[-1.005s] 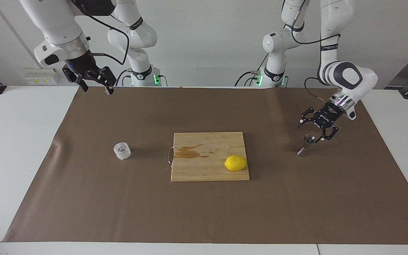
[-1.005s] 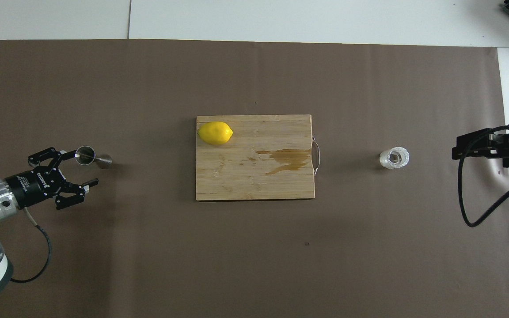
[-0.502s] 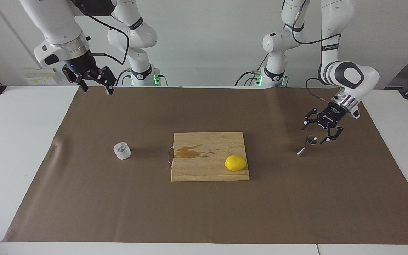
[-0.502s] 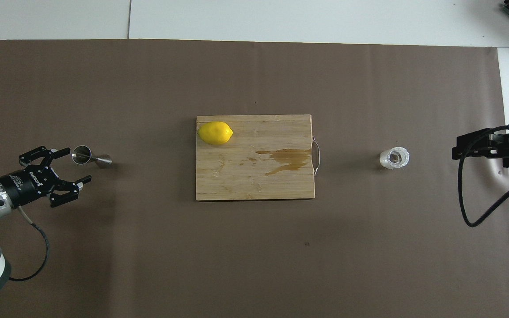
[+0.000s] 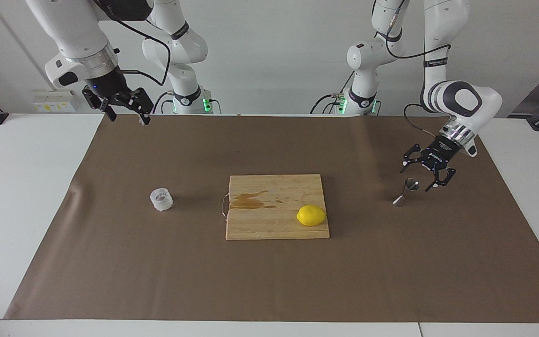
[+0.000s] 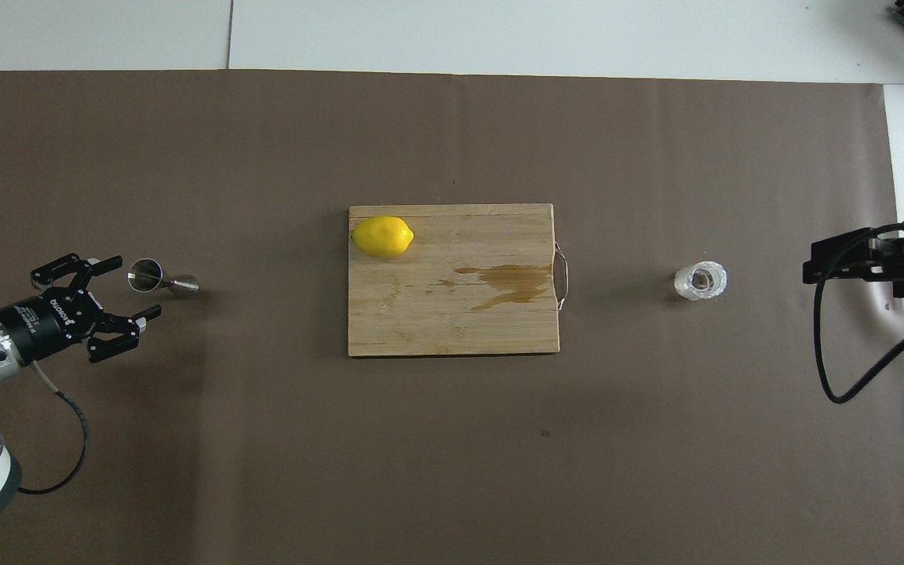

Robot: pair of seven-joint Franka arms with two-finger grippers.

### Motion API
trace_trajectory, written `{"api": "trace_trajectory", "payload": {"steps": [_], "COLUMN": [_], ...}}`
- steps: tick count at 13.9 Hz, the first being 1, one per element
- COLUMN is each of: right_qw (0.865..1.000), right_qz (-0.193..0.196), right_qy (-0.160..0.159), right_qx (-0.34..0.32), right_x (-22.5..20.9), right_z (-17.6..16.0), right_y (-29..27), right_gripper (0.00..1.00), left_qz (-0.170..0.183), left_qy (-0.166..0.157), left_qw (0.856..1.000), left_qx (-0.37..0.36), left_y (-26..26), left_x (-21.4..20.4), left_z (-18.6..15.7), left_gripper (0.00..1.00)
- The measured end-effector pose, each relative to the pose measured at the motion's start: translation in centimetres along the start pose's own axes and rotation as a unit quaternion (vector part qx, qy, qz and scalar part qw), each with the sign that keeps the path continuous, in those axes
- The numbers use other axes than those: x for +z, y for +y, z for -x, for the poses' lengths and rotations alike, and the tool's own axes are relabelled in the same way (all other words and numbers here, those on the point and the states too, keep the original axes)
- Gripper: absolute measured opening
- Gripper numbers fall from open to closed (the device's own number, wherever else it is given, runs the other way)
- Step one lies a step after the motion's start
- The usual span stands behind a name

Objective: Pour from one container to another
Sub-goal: 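Close the left gripper around the small metal cup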

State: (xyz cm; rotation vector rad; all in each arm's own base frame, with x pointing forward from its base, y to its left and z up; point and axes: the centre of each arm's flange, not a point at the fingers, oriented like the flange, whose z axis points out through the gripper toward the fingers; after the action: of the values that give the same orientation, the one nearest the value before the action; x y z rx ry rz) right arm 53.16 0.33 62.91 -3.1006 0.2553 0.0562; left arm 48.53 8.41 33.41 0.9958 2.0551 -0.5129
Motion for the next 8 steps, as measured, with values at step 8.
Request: {"api": "trace_trajectory", "payload": {"steps": [8], "right_qw": [1.0], "right_qz": [0.0], "right_qy": [0.0], "right_qx": [0.0], "right_x": [0.0], "right_z": [0.0], "right_y": [0.0], "right_gripper": [1.0], "left_qz": [0.006], "left_qy": [0.004], "left_qw": [1.0], "left_qx": [0.006], "left_y": [-0.05], "left_x": [0.85], "left_z": [0.75], "left_gripper": [1.0]}}
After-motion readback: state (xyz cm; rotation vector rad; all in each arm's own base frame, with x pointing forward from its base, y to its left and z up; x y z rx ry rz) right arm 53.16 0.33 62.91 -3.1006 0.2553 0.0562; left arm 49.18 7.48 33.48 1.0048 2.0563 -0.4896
